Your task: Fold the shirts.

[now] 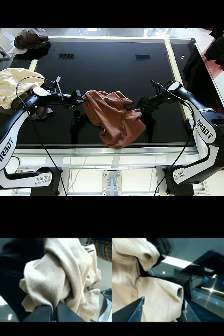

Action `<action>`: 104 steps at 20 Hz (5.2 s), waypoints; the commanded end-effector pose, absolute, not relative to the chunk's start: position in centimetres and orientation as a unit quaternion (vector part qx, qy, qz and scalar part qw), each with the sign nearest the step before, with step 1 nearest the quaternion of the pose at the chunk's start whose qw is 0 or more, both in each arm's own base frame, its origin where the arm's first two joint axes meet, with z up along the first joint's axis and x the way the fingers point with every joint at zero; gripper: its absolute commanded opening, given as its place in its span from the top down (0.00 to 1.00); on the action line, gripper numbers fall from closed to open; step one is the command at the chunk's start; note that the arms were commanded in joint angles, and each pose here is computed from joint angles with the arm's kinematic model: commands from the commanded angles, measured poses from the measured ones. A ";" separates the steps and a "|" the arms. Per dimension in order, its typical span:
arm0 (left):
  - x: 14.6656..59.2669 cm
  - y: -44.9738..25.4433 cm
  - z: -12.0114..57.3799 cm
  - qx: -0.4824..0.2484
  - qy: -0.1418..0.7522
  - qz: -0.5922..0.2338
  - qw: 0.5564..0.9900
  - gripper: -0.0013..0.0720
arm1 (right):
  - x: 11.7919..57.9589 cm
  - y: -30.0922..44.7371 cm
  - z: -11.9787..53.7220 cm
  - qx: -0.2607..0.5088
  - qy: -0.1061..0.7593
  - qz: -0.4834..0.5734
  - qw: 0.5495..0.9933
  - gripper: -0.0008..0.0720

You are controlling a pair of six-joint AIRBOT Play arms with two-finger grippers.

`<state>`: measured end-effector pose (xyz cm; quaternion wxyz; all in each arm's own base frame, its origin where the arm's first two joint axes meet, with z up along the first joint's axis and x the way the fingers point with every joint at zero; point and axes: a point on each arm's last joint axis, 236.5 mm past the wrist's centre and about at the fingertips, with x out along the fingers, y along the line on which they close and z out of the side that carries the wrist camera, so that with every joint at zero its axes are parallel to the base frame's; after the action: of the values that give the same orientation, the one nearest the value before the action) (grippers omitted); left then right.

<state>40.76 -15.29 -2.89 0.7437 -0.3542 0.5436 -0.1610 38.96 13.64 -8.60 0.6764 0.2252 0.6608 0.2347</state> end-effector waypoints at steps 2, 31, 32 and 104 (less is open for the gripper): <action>40.8 -15.3 -2.9 -0.354 0.543 -0.161 0.744 0.96 | 38.9 13.6 -8.9 0.225 0.662 0.235 0.675 0.35; 31.9 -11.4 28.2 -0.193 0.192 -0.263 0.925 0.96 | 32.3 14.9 35.8 -0.040 0.255 0.335 0.906 0.97; 29.8 -11.7 31.3 -0.175 0.151 -0.270 0.935 0.96 | 30.0 14.8 40.1 -0.049 0.195 0.331 0.922 0.97; 42.4 -17.8 -7.0 0.465 0.414 -0.308 0.719 0.96 | 36.9 1.2 15.5 0.092 0.563 0.170 0.803 0.32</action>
<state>41.51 -19.00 -7.89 0.7256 0.4464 0.4109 -0.3245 39.58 0.90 18.72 0.8333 0.1040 0.5151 0.1717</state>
